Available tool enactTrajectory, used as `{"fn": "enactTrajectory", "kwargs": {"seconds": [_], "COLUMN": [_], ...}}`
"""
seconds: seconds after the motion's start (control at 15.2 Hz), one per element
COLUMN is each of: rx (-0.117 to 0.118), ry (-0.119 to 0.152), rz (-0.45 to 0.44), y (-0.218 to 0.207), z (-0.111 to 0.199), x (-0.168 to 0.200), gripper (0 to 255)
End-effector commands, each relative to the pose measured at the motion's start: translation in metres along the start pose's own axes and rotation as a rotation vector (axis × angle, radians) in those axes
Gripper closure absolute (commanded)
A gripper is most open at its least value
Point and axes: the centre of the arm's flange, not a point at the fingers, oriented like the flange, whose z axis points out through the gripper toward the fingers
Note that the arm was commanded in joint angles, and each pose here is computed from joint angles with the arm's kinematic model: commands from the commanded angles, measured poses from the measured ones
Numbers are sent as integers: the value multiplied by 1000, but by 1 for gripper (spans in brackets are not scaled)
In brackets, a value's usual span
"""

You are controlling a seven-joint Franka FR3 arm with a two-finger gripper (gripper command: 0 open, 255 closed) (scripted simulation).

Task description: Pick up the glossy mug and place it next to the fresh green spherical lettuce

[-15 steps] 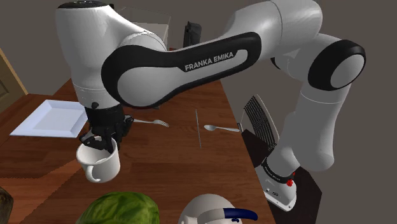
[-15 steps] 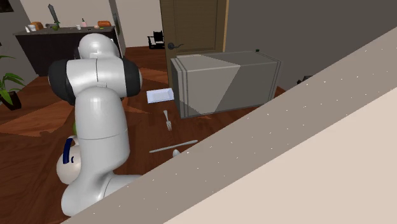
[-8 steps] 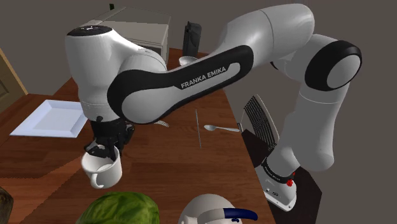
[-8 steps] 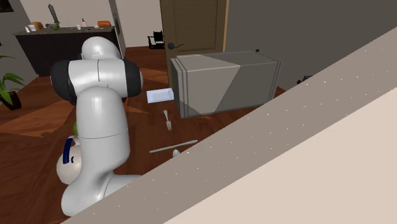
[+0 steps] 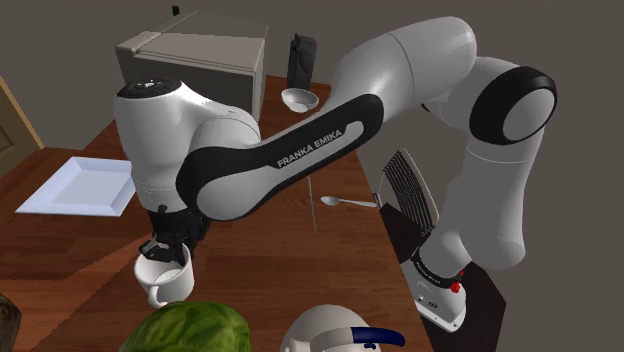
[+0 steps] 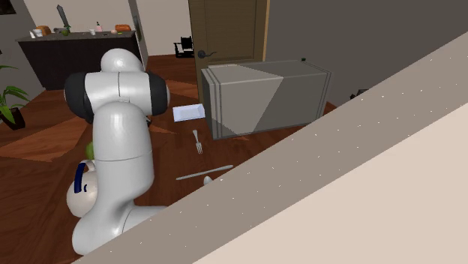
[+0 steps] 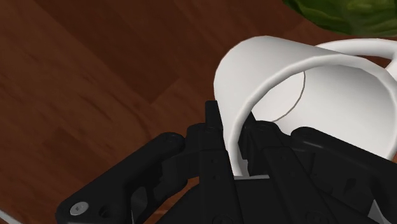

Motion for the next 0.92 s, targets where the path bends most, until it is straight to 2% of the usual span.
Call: {"fn": "enactTrajectory", "kwargs": {"seconds": [0.0,0.13,0.59,0.66,0.86], "rx": [1,1,1,1,1], "ry": [1,1,1,1,1], "rz": [0,0,0,0,0], "y": [1,2,2,2,2], "z": [10,20,20,20,20], "x": [1,1,1,1,1], "gripper": [255,255,255,0,0]}}
